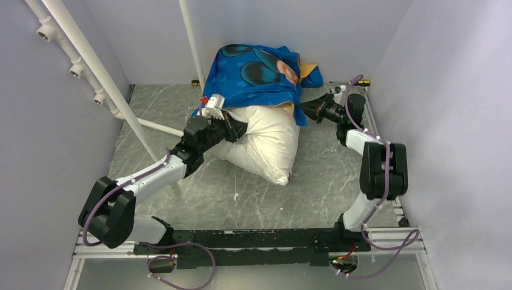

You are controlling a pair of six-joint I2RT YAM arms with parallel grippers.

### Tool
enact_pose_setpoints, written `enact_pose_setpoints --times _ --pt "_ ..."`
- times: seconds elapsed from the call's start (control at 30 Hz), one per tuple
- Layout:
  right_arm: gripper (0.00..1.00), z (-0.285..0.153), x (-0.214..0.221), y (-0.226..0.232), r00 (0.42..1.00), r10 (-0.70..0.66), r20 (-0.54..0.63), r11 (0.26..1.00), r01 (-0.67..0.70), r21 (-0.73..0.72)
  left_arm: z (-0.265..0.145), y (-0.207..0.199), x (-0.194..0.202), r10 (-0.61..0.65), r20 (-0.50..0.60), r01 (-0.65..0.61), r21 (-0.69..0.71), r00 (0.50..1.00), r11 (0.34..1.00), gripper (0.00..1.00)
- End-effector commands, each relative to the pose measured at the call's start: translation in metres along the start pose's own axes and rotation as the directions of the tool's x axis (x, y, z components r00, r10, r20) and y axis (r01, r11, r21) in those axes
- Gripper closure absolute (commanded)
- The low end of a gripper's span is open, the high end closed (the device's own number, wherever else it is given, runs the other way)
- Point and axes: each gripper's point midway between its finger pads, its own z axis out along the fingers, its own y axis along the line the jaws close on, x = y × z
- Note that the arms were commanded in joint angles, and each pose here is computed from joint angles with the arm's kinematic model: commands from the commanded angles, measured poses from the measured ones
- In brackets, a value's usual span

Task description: Put the pillow into the pillowcase

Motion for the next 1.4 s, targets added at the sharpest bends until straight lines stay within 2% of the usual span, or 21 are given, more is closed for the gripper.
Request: enact_pose_setpoints --times 0.0,0.2,0.37,0.5,0.67,0.87,0.97,1.07,1.27,1.33,1.37 --pt "1.0 -0.011 0.093 0.08 0.966 -0.2 -0.166 0.976 0.18 -0.126 -0.007 -0.029 -0.098 0.119 0.281 -0.125 0.003 0.952 0.992 1.0" --pt "1.0 -0.016 0.176 0.125 0.936 -0.246 -0.251 0.959 0.198 -0.203 -0.006 -0.028 -0.122 0.141 0.343 -0.128 -0.06 0.929 0.99 1.0" --pt "1.0 -0.013 0.219 0.181 0.912 -0.293 -0.286 0.925 0.195 -0.325 0.03 -0.026 -0.092 0.256 0.215 -0.226 -0.155 0.943 0.962 1.0" --pt "1.0 -0.012 0.239 0.217 0.898 -0.327 -0.293 0.897 0.197 -0.397 0.046 -0.015 -0.07 0.284 0.193 -0.24 -0.226 0.939 0.944 1.0" --pt "1.0 -0.023 0.249 0.263 0.891 -0.371 -0.261 0.845 0.208 -0.493 0.063 0.008 -0.036 0.363 0.075 -0.316 -0.352 0.929 0.881 1.0" --pt "1.0 -0.043 0.267 0.306 0.881 -0.4 -0.252 0.794 0.196 -0.576 0.069 0.054 -0.008 0.338 -0.045 -0.317 -0.482 0.94 0.817 1.0" --pt "1.0 -0.054 0.278 0.32 0.868 -0.428 -0.251 0.772 0.207 -0.601 0.069 0.076 -0.005 0.284 -0.065 -0.275 -0.523 0.956 0.806 1.0" --pt "1.0 -0.052 0.278 0.313 0.858 -0.456 -0.237 0.788 0.265 -0.556 0.069 0.082 -0.013 0.276 -0.036 -0.254 -0.516 0.961 0.818 1.0" --pt "1.0 -0.028 0.258 0.243 0.855 -0.465 -0.227 0.851 0.362 -0.381 0.056 0.052 -0.028 0.327 -0.013 -0.303 -0.414 0.945 0.859 1.0" --pt "1.0 -0.02 0.247 0.215 0.862 -0.455 -0.221 0.872 0.383 -0.304 0.041 0.044 -0.029 0.333 -0.038 -0.32 -0.396 0.942 0.86 0.86" --pt "1.0 -0.018 0.242 0.2 0.867 -0.447 -0.221 0.883 0.387 -0.266 0.03 0.037 -0.036 0.34 -0.034 -0.325 -0.391 0.94 0.861 0.75"
